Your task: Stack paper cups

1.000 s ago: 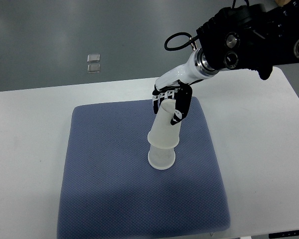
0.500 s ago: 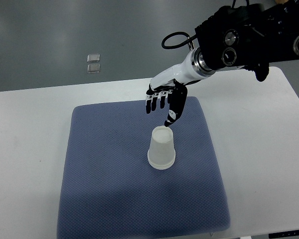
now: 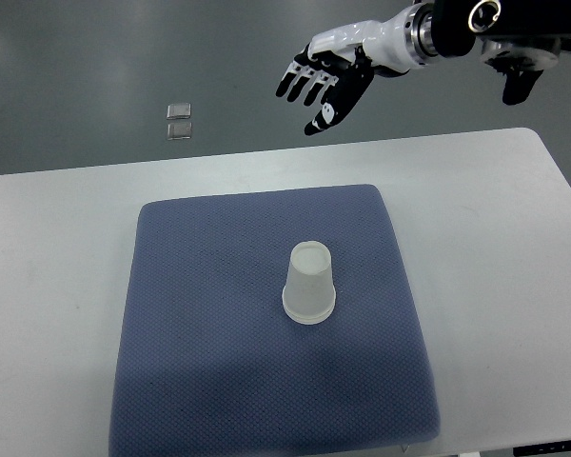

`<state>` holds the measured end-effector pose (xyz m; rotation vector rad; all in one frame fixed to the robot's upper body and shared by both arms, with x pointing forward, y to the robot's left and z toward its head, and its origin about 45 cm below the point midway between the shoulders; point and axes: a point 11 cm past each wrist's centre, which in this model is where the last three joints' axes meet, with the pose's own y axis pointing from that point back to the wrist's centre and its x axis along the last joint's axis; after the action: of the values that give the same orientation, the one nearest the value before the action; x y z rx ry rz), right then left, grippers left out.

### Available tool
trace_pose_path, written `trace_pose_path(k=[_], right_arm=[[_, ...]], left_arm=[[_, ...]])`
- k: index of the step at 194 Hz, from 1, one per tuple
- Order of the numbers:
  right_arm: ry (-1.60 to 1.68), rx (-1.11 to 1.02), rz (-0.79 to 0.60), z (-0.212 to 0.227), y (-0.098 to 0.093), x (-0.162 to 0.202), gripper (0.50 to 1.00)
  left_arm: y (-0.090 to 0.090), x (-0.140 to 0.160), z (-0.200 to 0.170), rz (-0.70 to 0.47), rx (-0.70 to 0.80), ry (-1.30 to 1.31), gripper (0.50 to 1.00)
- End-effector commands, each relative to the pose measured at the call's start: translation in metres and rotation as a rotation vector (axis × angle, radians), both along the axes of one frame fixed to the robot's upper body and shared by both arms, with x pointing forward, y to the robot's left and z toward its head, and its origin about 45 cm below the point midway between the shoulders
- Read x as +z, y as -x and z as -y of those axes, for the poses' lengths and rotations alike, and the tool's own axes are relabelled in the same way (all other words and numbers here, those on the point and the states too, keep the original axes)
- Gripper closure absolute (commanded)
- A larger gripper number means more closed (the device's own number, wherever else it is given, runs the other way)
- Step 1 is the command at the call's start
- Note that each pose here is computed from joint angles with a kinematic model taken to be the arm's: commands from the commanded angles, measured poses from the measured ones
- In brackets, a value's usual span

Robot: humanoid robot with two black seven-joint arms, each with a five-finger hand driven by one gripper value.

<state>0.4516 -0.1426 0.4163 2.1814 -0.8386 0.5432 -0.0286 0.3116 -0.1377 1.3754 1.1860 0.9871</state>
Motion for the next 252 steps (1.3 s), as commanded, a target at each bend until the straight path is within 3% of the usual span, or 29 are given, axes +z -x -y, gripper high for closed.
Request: trace_pose_path(k=[1, 20, 33, 92, 128, 140, 161, 209, 252], right_arm=[[-0.191, -0.164, 0.031, 0.021, -0.024, -0.005, 0.695], [-0.395, -0.294, -0.005, 0.041, -0.037, -0.017, 0.695], [-0.535, -0.353, -0.069, 0.047, -0.04, -0.028, 0.671], [-1.0, -0.604, -0.196, 0.088, -0.057, -0.078, 0.646], [-1.206, -0.708, -0.296, 0.095, -0.044, -0.134, 0.64], [-1.262, -0.738, -0.325, 0.096, -0.038, -0.152, 0.613], [-1.391, -0.742, -0.345, 0.098, -0.031, -0.168, 0.583], [-1.491, -0.75, -0.398, 0.095, -0.017, -0.203, 0.583], [-1.548, -0.771, -0.353, 0.096, -0.012, -0.219, 0.574]], left_arm=[[0.0, 0.0, 0.0, 0.001, 0.0, 0.0, 0.5], [0.0, 0.0, 0.0, 0.001, 0.0, 0.0, 0.5], [0.0, 0.0, 0.001, 0.001, 0.0, 0.002, 0.5], [0.0, 0.0, 0.004, 0.0, -0.004, 0.014, 0.5], [0.0, 0.0, 0.004, 0.0, -0.002, 0.016, 0.5], [0.0, 0.0, 0.003, 0.0, -0.002, 0.014, 0.5], [0.0, 0.0, 0.002, 0.001, 0.0, 0.01, 0.5], [0.0, 0.0, -0.001, 0.001, 0.0, 0.002, 0.5], [0.0, 0.0, 0.0, 0.002, 0.0, 0.002, 0.5]])
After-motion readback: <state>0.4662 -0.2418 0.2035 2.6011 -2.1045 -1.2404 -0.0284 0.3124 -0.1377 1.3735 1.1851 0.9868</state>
